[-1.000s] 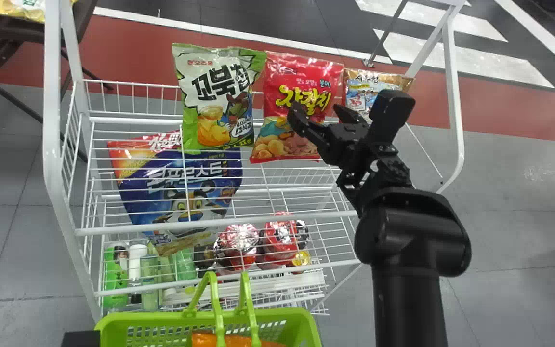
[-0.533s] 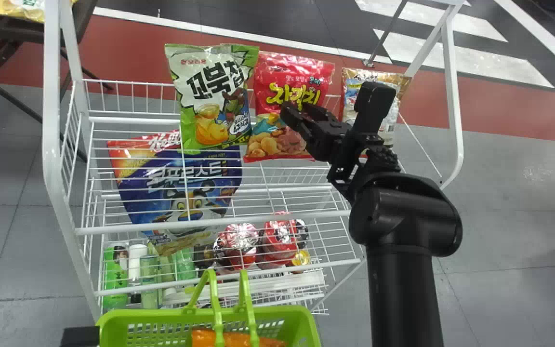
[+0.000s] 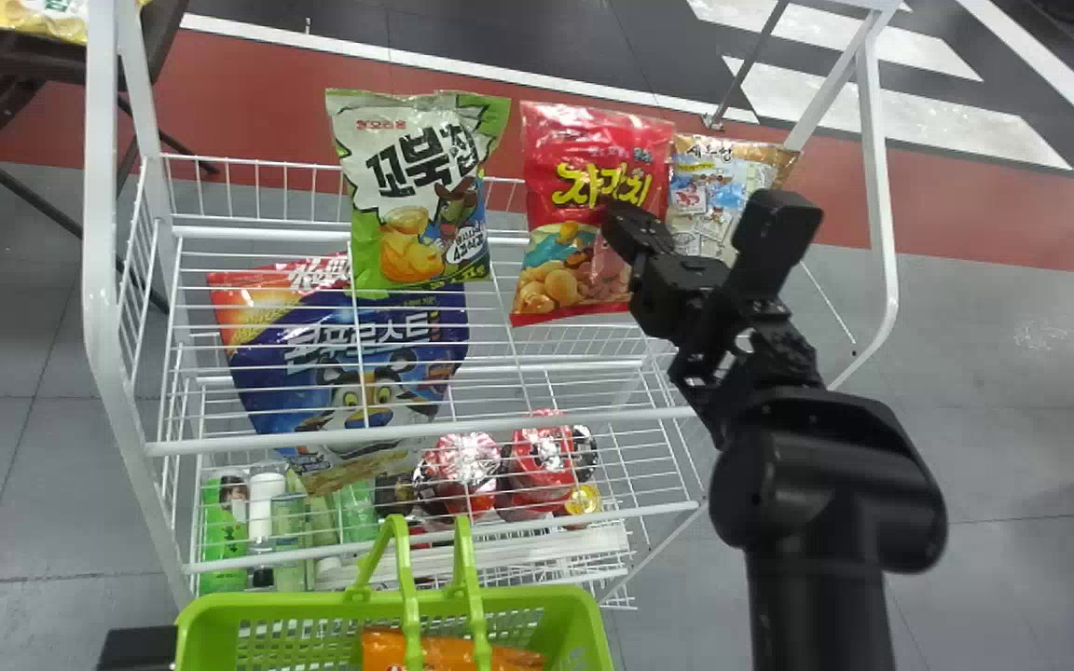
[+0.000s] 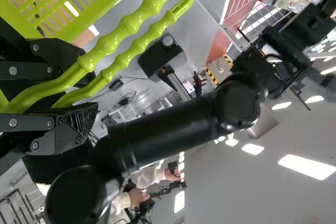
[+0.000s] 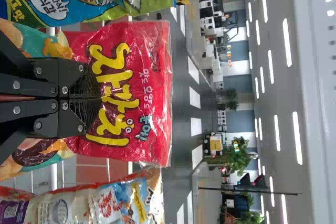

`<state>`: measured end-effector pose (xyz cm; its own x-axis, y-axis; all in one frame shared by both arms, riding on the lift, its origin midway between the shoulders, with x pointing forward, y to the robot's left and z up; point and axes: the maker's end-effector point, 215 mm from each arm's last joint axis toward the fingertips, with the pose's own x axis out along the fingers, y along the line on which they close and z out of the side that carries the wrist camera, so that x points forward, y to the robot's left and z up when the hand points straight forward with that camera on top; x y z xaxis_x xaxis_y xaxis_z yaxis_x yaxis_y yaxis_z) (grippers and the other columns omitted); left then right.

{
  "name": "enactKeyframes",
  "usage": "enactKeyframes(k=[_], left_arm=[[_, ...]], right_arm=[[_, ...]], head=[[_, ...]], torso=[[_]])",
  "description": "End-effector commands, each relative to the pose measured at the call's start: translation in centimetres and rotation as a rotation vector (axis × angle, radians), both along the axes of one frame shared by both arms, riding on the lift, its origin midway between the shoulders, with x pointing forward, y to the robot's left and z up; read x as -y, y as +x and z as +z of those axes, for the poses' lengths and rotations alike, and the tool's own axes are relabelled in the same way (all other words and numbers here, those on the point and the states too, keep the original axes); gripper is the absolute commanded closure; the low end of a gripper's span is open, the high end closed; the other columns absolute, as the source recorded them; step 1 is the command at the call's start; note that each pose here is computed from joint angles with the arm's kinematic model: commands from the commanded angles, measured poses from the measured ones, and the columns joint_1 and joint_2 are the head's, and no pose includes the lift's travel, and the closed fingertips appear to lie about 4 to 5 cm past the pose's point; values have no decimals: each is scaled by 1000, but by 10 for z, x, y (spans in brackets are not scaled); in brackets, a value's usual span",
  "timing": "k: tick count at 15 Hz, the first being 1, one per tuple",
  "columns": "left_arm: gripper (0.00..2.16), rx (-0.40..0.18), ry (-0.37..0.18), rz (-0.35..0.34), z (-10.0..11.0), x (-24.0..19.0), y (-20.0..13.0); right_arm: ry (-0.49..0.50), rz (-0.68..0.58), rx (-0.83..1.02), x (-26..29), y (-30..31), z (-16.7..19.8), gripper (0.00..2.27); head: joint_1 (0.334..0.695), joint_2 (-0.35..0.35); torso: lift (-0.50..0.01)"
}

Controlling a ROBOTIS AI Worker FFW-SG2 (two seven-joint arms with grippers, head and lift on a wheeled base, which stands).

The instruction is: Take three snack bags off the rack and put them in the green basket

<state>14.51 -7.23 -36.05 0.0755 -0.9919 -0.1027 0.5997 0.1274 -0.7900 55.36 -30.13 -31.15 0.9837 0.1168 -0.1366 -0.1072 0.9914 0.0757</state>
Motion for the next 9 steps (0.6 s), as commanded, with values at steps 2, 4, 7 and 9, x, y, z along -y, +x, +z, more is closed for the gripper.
enactKeyframes(k=[2,4,7,9], left_arm=[[927,11,-6,9,3,-5,9],[927,19,-22,19,7,-8,17],[927,22,-31,20,7,-9,25],[927,25,-38,28,9,-8,27]], right_arm=[[44,25,27,6,-54,26,2132],[72,46,18,7,-95,34,2132],[70,65,-5,10,-144,37,2132],[69,101,-58,1,-161,27,2132]], head=[[695,-350],[695,-350],[695,-350],[695,-350]], torso=[[-20],[-20],[-20],[-20]])
